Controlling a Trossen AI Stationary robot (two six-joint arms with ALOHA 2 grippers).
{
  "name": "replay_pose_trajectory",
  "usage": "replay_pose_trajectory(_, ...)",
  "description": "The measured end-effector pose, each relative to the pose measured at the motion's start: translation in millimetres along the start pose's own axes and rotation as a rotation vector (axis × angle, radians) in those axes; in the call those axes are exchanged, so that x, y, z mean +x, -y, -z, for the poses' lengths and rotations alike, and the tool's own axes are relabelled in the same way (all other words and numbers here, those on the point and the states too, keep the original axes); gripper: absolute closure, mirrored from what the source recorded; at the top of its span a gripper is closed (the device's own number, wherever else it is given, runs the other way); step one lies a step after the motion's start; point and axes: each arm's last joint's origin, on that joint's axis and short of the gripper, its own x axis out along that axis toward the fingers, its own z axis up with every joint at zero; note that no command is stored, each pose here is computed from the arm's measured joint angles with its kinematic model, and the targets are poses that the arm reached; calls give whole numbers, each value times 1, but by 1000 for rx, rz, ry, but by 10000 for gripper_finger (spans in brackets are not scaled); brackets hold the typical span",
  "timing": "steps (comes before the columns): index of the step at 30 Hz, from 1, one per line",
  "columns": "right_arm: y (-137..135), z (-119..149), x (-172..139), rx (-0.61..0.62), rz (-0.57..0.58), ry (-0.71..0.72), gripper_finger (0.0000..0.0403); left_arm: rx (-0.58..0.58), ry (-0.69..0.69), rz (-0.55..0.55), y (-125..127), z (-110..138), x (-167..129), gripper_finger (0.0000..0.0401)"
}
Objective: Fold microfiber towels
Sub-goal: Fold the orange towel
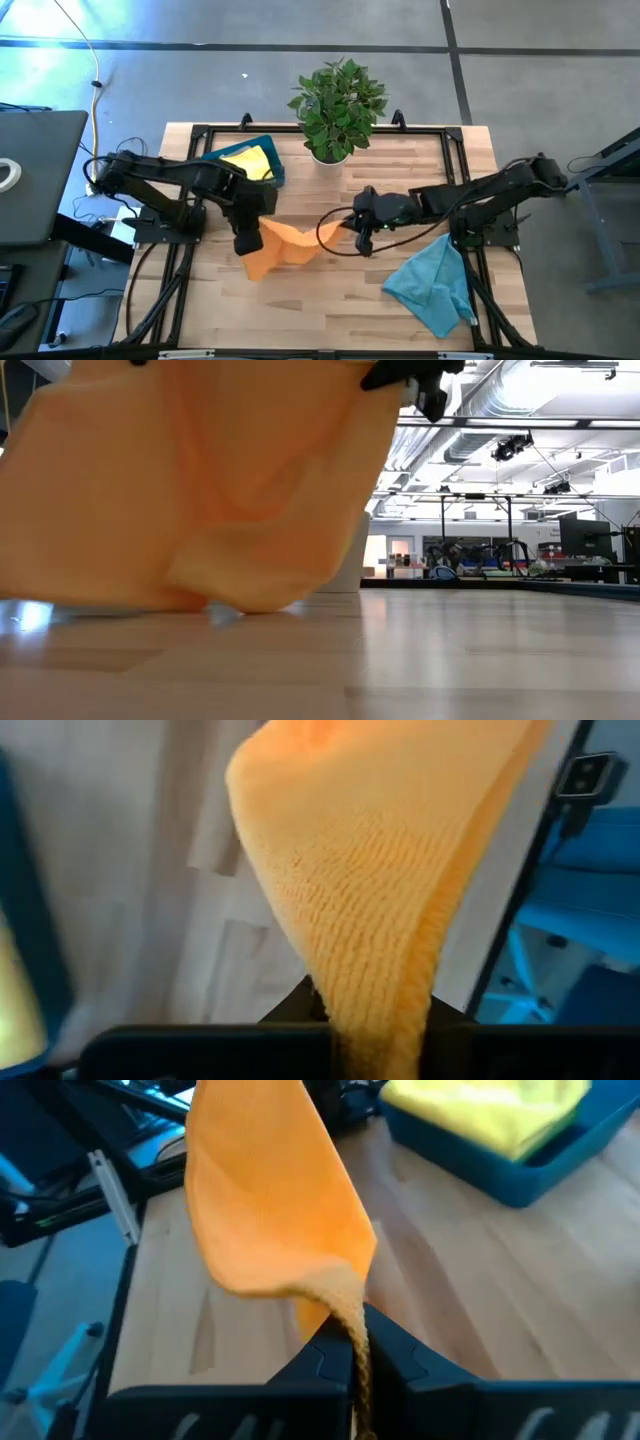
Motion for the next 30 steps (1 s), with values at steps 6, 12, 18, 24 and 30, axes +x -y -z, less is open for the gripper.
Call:
replay_pose_trajectory(6,-8,-24,-12,-115,10,-1,403,118,19,3,8,4,-12,401)
replay_pose_trajectory(12,-11,-50,-30,-241,134,-80,403,205,7,-110,12,12,-11,401)
replay_pose_trajectory(18,-9,-52,-31,-301,180,-212,403,153,36,-339,5,11,-8,401)
replay_pose_trajectory(24,-11,-50,-29,-330,117,-250,403,303,-96,-217,15,8,6,401)
replay_pose_trajectory(30,3,-56,-29,-446,347,-202,403,437,-20,-498,11,-1,11,401)
